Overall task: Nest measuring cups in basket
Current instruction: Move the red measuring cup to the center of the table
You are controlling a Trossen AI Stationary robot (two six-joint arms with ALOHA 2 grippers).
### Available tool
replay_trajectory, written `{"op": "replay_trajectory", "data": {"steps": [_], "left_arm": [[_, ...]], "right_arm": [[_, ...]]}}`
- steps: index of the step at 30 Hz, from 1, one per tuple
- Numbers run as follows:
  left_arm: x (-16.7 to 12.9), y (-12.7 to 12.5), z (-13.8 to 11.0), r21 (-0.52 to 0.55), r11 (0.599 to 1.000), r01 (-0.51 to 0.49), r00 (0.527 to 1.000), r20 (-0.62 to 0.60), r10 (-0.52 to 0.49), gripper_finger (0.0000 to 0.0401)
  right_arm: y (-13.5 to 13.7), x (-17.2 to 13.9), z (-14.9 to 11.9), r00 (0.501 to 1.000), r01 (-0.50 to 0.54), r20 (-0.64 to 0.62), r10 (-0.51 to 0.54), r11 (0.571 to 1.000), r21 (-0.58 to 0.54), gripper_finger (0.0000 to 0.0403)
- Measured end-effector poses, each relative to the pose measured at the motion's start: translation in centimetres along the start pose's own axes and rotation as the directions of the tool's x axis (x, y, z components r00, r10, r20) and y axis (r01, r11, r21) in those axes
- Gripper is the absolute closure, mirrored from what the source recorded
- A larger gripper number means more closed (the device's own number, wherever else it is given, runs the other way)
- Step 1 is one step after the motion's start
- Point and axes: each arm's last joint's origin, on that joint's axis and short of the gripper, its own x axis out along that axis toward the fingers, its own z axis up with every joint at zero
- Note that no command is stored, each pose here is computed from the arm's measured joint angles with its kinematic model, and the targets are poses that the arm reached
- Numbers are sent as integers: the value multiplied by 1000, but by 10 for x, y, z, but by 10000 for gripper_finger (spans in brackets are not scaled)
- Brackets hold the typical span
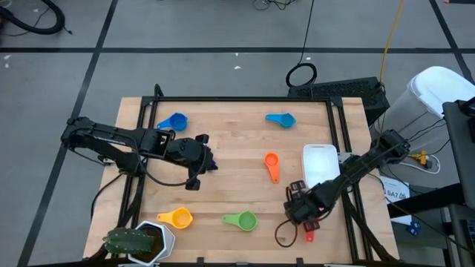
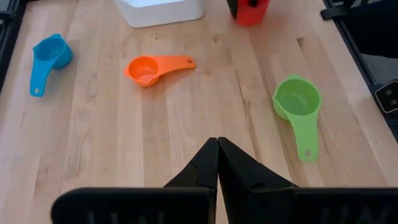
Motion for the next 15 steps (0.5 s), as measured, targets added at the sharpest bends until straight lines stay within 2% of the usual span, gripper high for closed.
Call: {"op": "replay_trajectory", "data": {"steps": [5,15], "left_arm": [[0,0,0,0,1000,0,1000,0,0,391],[0,0,0,0,1000,0,1000,0,0,391]], "right_arm": [[-11,-9,18,994,31,102,-24,998,-61,243],[-37,-12,35,981,55,193,-31,991,-122,243]]}}
